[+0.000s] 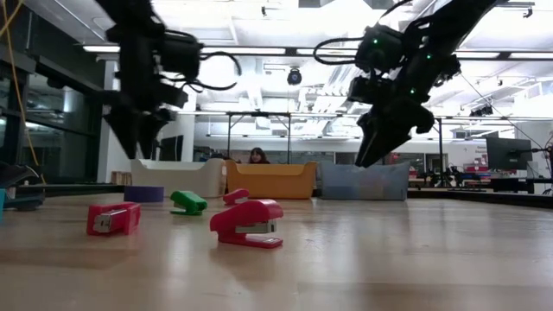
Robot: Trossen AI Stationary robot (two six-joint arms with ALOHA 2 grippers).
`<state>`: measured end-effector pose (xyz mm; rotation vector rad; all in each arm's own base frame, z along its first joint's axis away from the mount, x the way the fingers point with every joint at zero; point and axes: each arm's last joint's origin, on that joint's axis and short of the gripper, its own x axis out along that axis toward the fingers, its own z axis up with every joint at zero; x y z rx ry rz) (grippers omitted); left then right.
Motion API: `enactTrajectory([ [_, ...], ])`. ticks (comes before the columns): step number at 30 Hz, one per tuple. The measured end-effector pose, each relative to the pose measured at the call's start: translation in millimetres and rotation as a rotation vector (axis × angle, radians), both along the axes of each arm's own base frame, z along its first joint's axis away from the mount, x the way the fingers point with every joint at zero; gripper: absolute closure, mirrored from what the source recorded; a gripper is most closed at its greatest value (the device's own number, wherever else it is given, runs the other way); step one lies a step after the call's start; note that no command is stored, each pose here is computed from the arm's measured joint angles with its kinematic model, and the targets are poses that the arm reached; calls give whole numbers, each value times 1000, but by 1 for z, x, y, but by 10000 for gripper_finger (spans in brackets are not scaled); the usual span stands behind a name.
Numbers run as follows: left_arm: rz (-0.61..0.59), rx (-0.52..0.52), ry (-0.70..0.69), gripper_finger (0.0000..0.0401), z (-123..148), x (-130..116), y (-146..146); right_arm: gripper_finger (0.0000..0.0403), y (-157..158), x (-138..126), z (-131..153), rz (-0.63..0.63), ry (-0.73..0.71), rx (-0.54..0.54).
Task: Pick and place Stapler, Stapler remover, tape
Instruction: Put the purple tape into the gray bin
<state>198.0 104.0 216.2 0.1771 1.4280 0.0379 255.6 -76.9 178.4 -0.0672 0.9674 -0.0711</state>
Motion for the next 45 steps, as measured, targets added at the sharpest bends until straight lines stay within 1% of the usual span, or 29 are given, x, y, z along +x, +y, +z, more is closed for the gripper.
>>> enactTrajectory([
  [3, 17, -18, -49, 197, -8, -13, -8, 234, 1, -3, 2, 1, 13, 7],
  [5, 15, -35, -71, 197, -12, -17, -11, 234, 2, -5, 4, 1, 10, 8],
  [10, -8, -15, -138, 197, -9, -12, -9, 234, 3, -8, 8, 4, 3, 27],
  [14, -25, -44, -188, 197, -21, -11, -10, 234, 4, -9, 10, 4, -2, 58],
  [20, 10, -59, -193, 197, -40, -16, -13, 234, 5, -10, 9, 3, 12, 63],
  [25, 7, -81, -226, 197, -47, -17, -14, 234, 5, -10, 9, -2, 14, 67],
  [45, 28, -103, -225, 197, -50, -15, -15, 234, 5, -10, 9, -3, 13, 68],
])
